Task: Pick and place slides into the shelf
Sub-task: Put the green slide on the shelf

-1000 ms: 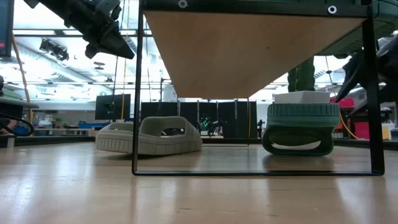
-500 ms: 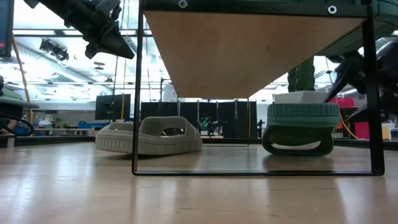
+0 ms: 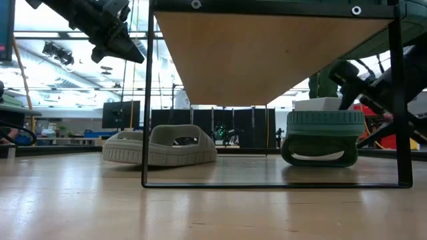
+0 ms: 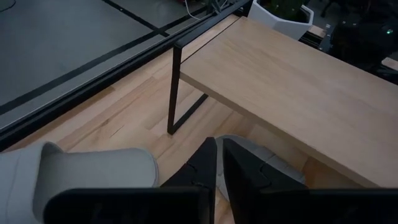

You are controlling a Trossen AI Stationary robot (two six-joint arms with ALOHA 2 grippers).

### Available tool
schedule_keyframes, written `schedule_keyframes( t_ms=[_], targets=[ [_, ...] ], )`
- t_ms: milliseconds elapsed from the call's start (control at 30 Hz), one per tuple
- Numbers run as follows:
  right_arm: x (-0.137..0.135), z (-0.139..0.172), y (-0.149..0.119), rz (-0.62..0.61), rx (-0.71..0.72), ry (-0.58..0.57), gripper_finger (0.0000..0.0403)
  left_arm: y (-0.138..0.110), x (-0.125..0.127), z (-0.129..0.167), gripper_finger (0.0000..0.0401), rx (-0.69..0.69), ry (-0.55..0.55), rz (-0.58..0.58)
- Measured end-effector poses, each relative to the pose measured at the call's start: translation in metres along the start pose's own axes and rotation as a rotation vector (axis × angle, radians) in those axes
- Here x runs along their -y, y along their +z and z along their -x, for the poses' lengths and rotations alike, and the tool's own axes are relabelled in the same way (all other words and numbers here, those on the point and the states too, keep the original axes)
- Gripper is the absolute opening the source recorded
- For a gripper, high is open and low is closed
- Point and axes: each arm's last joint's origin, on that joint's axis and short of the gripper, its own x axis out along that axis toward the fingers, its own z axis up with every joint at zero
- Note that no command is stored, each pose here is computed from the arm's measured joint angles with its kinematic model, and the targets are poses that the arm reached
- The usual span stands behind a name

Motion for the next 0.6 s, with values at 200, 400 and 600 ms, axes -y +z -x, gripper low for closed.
schedule_keyframes(
  t_ms=[200, 400, 600],
  targets=[
    [0.002, -0.015, -0.003, -0.015, 0.040, -0.015, 0.0246, 0.000, 0.000, 0.000, 0.0026, 0.000, 0.000, -0.001],
    [0.004, -0.021, -0.005, -0.011, 0.082, -0.001, 0.0211, 0.000, 0.000, 0.000, 0.0033, 0.000, -0.001, -0.001],
    [0.003, -0.021, -0.004, 0.009, 0.109, 0.022, 0.0109, 0.000, 0.000, 0.000, 0.0029, -0.001, 0.000, -0.001]
  ],
)
